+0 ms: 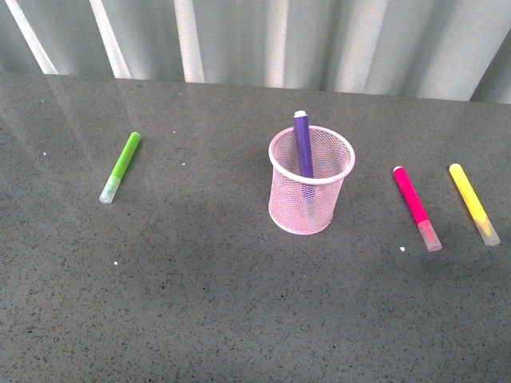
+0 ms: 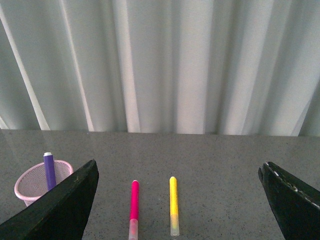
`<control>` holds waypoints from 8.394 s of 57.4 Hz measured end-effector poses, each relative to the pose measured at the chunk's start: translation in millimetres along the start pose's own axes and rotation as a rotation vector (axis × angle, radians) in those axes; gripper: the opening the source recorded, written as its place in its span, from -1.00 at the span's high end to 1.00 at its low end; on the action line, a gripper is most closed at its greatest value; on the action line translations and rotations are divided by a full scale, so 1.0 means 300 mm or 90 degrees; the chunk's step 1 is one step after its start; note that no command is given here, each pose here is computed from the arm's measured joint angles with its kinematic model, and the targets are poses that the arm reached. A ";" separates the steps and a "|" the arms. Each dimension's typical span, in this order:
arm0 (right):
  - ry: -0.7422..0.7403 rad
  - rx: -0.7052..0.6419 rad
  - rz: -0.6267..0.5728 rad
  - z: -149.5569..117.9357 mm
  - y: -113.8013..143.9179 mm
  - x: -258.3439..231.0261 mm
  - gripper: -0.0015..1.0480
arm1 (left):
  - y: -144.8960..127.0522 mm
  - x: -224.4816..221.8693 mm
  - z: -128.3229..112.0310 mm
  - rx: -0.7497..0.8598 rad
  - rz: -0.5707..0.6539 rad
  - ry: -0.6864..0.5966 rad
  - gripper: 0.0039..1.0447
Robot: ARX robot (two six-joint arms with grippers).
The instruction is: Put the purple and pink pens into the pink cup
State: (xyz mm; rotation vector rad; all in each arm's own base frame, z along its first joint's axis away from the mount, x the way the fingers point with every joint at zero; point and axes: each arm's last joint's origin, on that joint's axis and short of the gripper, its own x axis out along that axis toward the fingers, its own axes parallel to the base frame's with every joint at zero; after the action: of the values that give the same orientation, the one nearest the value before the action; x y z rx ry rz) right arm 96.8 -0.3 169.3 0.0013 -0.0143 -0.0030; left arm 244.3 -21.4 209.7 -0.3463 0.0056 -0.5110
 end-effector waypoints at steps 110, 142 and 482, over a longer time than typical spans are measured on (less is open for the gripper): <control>0.000 0.000 0.000 0.000 0.000 0.000 -0.86 | -0.111 -0.424 -0.128 0.220 0.323 -0.020 0.93; 0.000 0.000 0.000 0.000 0.000 0.000 -0.86 | -0.135 -0.475 -0.144 0.220 0.323 -0.019 0.93; -0.013 0.029 0.444 -0.204 0.443 0.789 0.27 | -0.134 -0.475 -0.145 0.220 0.324 -0.016 -0.88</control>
State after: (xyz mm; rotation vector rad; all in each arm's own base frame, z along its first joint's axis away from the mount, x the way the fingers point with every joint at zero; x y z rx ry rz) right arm 334.9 131.8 111.5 0.0412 -0.0347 0.6951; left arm 96.6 0.2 170.4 -0.0048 -0.0181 0.0015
